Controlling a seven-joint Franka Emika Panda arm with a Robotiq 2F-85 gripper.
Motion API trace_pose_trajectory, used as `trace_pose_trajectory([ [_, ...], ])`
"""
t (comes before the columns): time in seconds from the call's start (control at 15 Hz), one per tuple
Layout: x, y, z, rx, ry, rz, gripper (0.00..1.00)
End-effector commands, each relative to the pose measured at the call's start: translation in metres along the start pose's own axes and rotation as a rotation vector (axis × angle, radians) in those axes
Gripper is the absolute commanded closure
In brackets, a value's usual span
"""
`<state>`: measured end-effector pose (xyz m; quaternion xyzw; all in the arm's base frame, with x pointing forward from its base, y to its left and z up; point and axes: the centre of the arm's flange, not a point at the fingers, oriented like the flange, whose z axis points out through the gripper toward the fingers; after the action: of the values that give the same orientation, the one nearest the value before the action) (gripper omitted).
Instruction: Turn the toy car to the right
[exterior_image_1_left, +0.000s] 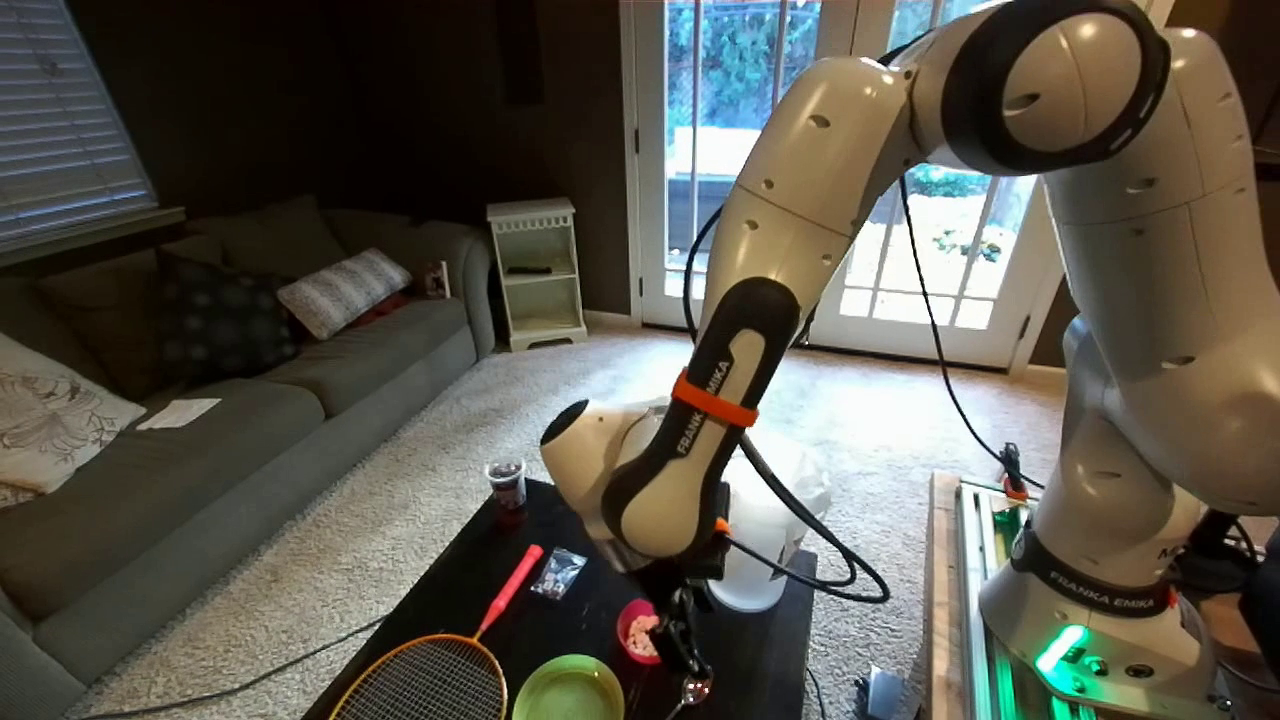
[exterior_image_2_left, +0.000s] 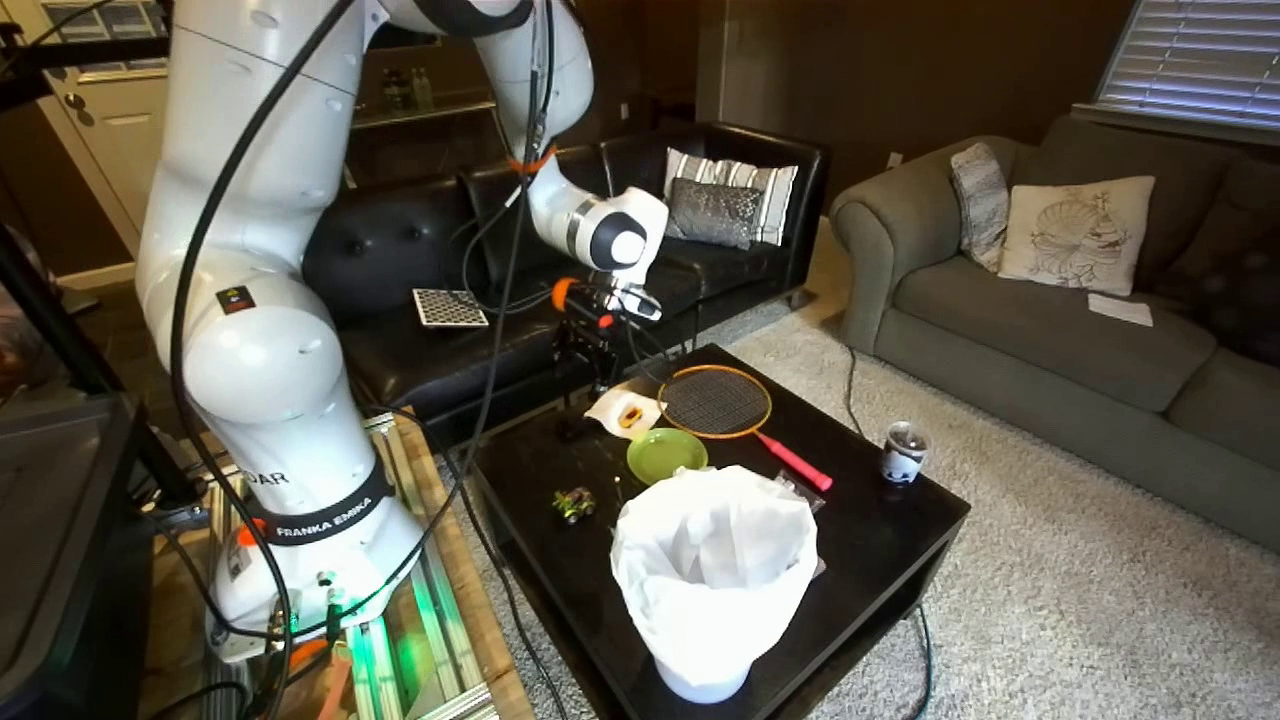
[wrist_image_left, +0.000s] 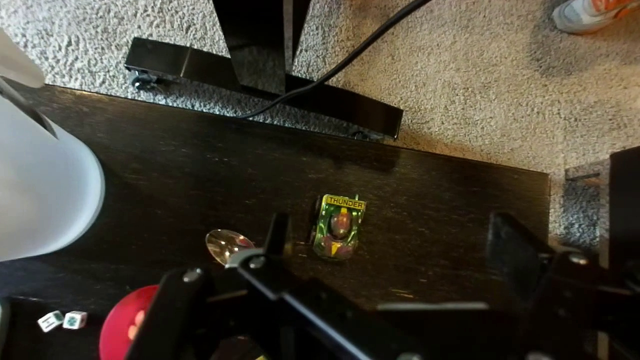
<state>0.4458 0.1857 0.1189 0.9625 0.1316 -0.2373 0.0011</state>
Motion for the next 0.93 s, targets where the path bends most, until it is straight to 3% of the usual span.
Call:
trace_pose_trajectory([
  [0.0, 0.024, -0.029, 0.043, -0.047, 0.051, 0.015, 0.0],
  [0.27, 0.034, -0.037, 0.085, -0.121, 0.114, 0.069, 0.0],
  [0.47, 0.042, -0.03, 0.114, -0.112, 0.185, 0.012, 0.0],
  [0.87, 0.063, -0.011, 0.154, -0.088, 0.301, 0.022, 0.0],
])
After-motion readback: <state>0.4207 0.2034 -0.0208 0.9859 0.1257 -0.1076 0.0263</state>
